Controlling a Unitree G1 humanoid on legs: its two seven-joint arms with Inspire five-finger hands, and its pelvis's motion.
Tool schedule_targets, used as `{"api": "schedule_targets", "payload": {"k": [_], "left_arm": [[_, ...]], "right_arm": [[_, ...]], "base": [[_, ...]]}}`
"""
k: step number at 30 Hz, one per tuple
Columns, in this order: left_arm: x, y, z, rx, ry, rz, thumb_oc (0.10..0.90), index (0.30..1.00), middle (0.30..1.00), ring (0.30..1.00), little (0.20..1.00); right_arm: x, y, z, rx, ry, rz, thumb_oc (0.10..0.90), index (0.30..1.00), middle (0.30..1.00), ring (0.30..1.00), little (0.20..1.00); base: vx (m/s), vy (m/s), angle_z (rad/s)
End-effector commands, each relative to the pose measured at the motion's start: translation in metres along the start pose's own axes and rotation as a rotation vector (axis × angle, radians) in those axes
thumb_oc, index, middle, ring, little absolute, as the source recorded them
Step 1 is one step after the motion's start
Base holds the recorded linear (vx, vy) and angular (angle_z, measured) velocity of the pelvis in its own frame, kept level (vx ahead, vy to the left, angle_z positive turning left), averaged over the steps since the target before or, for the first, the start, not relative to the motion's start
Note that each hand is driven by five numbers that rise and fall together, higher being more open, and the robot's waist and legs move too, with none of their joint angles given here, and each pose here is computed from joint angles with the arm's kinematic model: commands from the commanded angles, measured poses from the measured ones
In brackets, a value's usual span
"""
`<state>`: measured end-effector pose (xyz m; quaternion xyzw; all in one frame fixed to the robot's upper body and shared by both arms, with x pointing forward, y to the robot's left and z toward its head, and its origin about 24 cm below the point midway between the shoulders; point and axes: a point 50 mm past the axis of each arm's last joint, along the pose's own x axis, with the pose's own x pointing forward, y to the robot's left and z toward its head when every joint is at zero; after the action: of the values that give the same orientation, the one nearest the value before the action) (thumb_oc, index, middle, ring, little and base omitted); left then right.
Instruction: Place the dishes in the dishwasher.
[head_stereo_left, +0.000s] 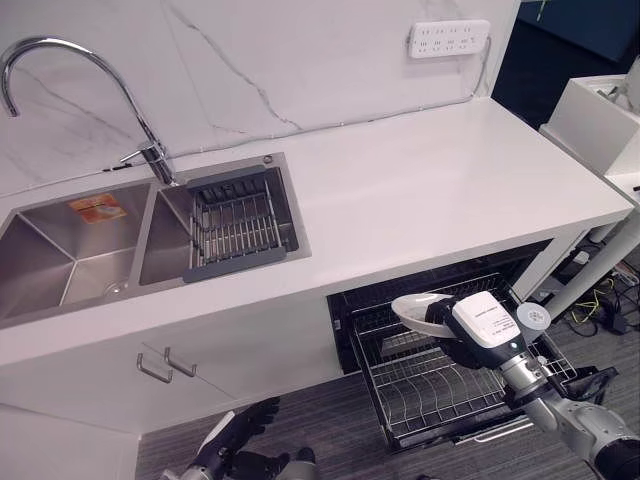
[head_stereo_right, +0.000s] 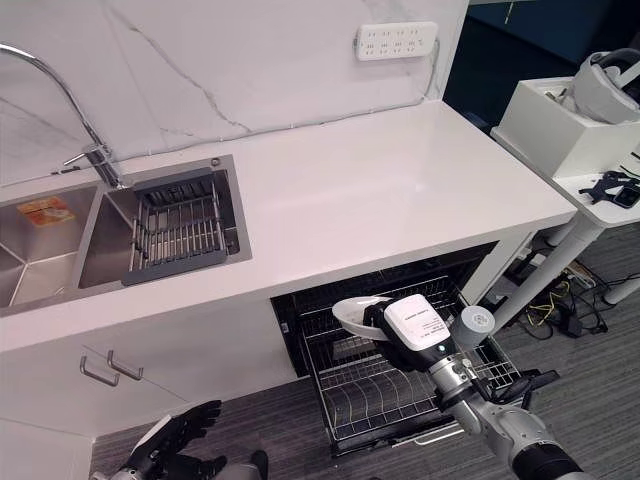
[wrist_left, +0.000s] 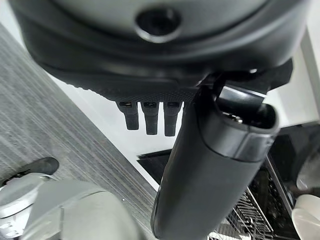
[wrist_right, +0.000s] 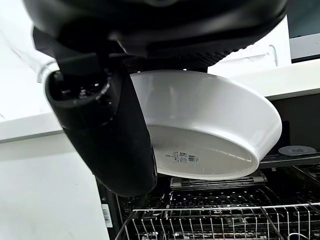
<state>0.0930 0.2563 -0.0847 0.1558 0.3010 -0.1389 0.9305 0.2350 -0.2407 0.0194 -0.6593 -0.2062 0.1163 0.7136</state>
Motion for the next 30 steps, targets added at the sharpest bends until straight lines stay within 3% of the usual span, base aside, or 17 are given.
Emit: {"api": "schedule_targets", "payload": {"k": [1,16,30], "left_arm": [[0.012,0.012,0.037,-0.035,-0.212,0.068,0.800,0.900,0.900,0.900,0.900],[0.021,0.002,0.041,-0.078,-0.241,0.083,0.800,0.900,0.900,0.900,0.900],[0.024,0.000,0.037,-0.142,-0.242,0.144,0.800,0.900,0.900,0.900,0.900]], "right_arm": [[0.037,-0.034,-0.010,-0.054,-0.006,-0.203,0.400,0.300,0.300,0.300,0.300],[0.023,0.022,-0.019,-0.044,0.149,0.014,0.400,0.300,0.300,0.300,0.300],[0.029,0.022,-0.040,-0.127,0.247,0.059,0.400,0.300,0.300,0.300,0.300]], "base": [[-0.02,-0.003,0.22],[-0.01,-0.011,0.07],[-0.03,0.008,0.09]]}}
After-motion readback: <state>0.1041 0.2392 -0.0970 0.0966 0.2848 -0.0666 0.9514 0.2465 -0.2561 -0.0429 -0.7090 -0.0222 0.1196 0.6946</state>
